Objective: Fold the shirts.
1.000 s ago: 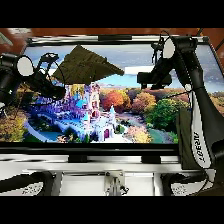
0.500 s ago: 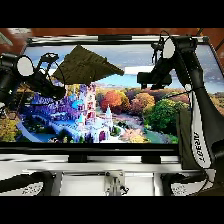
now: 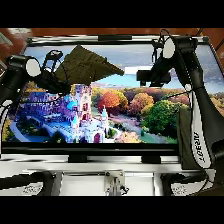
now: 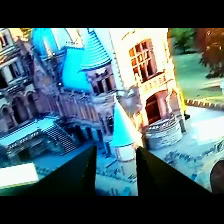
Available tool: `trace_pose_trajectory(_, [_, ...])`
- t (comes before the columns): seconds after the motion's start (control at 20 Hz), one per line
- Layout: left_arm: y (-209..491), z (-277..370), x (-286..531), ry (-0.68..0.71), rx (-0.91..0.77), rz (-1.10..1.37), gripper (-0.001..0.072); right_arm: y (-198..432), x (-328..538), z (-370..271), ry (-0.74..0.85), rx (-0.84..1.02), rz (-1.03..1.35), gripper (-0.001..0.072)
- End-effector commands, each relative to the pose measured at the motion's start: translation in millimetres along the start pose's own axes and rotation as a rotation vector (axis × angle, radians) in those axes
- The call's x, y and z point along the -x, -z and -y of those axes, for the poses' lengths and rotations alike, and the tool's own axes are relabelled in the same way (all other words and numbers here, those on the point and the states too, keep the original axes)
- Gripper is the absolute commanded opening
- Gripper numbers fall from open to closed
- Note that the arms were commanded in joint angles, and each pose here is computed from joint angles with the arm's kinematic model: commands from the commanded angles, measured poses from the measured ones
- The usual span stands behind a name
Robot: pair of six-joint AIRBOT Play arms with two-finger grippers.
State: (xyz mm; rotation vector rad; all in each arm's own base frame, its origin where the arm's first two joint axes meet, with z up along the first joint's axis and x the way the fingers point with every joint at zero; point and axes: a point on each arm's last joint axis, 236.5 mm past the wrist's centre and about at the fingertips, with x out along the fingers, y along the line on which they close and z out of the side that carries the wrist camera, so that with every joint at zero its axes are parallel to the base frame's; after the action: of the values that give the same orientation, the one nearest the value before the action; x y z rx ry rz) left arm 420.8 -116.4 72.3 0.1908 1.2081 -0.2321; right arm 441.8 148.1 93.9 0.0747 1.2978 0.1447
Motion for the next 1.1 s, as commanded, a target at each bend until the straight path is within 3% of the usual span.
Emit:
trace_pose_trajectory(0.0, [-6.4,1.8,-17.3,0.007,0.059,0.003,0.0336,-7.6,0.0,-2.3,-0.008,0.006,0.032,0.0515])
trace_pose_trajectory(0.1, [-1.2,7.9,-23.2,0.030,0.083,-0.029,0.0336,-7.5,-0.2,-1.7,-0.006,0.027,0.032,0.0515])
trace_pose_trajectory(0.25, [-13.3,11.8,-30.1,0.050,-0.017,0.014,0.0365,-12.8,-3.2,-3.6,-0.012,0.080,0.049,0.0515])
trace_pose_trajectory(0.3, [-30.2,7.6,-28.5,0.043,-0.015,0.073,0.0640,-11.6,-5.7,-5.0,-0.017,0.079,0.040,0.0515])
trace_pose_trajectory(0.35, [-51.6,0.0,-23.9,0.031,-0.005,0.142,0.0720,-9.2,-7.5,-7.3,-0.027,0.080,0.028,0.0515])
trace_pose_trajectory(0.6, [-152.3,-71.2,-42.4,-0.049,0.025,0.365,0.0697,-3.5,-9.4,-18.6,-0.076,0.082,0.002,0.0515])
trace_pose_trajectory(0.65, [-158.1,-82.5,-58.1,-0.062,0.006,0.350,0.0658,-2.6,-9.4,-18.4,-0.075,0.082,-0.002,0.0515])
trace_pose_trajectory(1.05, [-132.8,-101.2,-188.8,-0.058,0.016,0.218,0.0665,4.1,-9.2,-19.0,-0.078,0.082,-0.030,0.0515])
